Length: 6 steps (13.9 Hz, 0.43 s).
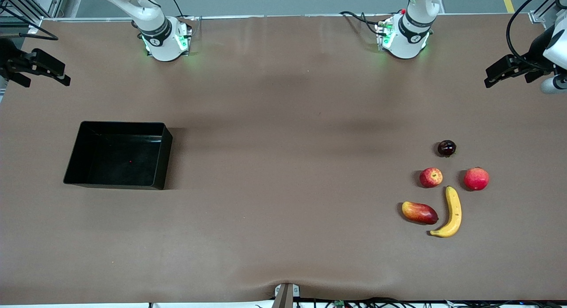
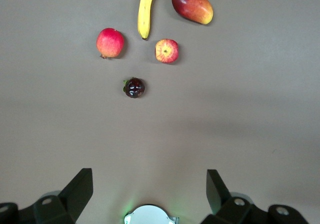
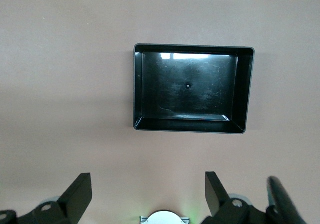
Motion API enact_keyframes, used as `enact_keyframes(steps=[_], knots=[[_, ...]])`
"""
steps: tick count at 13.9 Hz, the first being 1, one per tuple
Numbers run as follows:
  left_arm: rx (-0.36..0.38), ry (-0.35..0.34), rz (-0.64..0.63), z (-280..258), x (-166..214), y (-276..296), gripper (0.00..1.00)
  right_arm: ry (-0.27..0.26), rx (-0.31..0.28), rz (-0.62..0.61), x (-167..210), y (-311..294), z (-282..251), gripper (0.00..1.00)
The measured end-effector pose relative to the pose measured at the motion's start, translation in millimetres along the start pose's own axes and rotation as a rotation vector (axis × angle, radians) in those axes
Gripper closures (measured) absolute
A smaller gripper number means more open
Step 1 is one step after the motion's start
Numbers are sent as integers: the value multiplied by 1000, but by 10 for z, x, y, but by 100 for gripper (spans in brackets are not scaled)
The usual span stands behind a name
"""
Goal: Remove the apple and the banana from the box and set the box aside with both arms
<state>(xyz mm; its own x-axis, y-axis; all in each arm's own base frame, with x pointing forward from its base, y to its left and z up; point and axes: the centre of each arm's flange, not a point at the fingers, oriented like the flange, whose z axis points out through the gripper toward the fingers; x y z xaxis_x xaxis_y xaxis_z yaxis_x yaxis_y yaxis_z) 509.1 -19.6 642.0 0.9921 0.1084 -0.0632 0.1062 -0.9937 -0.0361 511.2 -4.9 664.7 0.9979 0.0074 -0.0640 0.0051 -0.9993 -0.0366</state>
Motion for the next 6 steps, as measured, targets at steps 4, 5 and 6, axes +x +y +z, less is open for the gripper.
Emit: enact_keyframes(steps=[4,5,6], knots=[[-3,16,0,-17,39,3,0,1,0,0,1,1,0,0],[-4,18,0,-21,53,3,0,1,0,1,1,3,1,0],[-5,19,0,-20,66,3,0,0,0,1,1,4,2,0]])
